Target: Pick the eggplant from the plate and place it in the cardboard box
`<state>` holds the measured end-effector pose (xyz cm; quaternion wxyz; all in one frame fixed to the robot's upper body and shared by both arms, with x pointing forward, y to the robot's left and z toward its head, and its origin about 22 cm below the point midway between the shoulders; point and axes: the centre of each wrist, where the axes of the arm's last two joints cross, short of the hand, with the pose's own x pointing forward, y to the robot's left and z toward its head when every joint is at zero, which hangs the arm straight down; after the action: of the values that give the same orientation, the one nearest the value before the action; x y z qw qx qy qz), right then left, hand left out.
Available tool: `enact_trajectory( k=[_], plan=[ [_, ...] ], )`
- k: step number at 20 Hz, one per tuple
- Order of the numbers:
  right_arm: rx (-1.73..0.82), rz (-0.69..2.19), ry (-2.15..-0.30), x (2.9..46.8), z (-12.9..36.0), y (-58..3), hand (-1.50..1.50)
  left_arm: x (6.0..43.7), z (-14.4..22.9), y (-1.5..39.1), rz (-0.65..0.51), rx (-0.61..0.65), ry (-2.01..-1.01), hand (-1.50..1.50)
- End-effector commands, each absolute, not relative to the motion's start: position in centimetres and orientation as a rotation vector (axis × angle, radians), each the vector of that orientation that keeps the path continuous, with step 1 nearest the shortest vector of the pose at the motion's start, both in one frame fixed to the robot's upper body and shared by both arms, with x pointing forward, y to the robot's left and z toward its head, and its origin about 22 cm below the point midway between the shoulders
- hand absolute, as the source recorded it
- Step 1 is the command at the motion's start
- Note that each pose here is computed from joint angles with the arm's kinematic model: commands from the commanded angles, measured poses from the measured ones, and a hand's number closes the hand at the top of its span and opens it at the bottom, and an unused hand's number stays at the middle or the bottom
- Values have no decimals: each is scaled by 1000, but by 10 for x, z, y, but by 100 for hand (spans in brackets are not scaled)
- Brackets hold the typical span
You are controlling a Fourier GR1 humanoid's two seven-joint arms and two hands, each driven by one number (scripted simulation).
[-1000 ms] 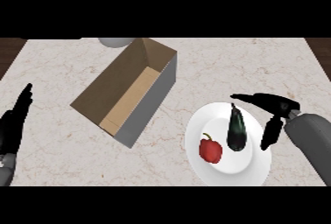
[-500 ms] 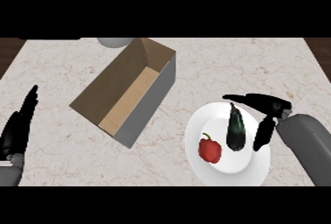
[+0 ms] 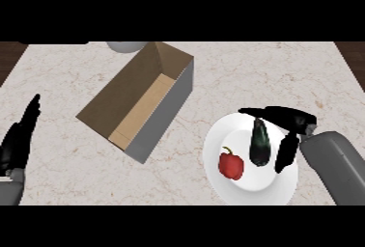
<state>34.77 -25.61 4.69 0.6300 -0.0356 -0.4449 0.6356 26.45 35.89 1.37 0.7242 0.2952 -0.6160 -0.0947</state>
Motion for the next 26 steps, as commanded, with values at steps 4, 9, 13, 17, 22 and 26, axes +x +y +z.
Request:
enact_trajectory(
  k=[4, 9, 13, 17, 22, 26],
  plan=[
    [-131, 1496, -891, 337, 41, -234, -150, 273, 18, 355, -208, 643, -1364, 0],
    [-151, 1477, -885, 338, 20, -244, -150, 268, 31, 362, -207, 645, -1374, 0],
    [-318, 1496, -1035, 336, -16, -237, 150, 272, 34, 356, -220, 636, -1391, 0],
    [-404, 1489, -1080, 349, -4, -227, 150, 271, 26, 364, -216, 655, -1387, 0],
    [-539, 1467, -1236, 348, 9, -243, 150, 247, 6, 373, -198, 653, -1372, 0],
    [-651, 1457, -1364, 352, 40, -227, 150, 262, 6, 362, -213, 664, -1361, 0]
  ],
)
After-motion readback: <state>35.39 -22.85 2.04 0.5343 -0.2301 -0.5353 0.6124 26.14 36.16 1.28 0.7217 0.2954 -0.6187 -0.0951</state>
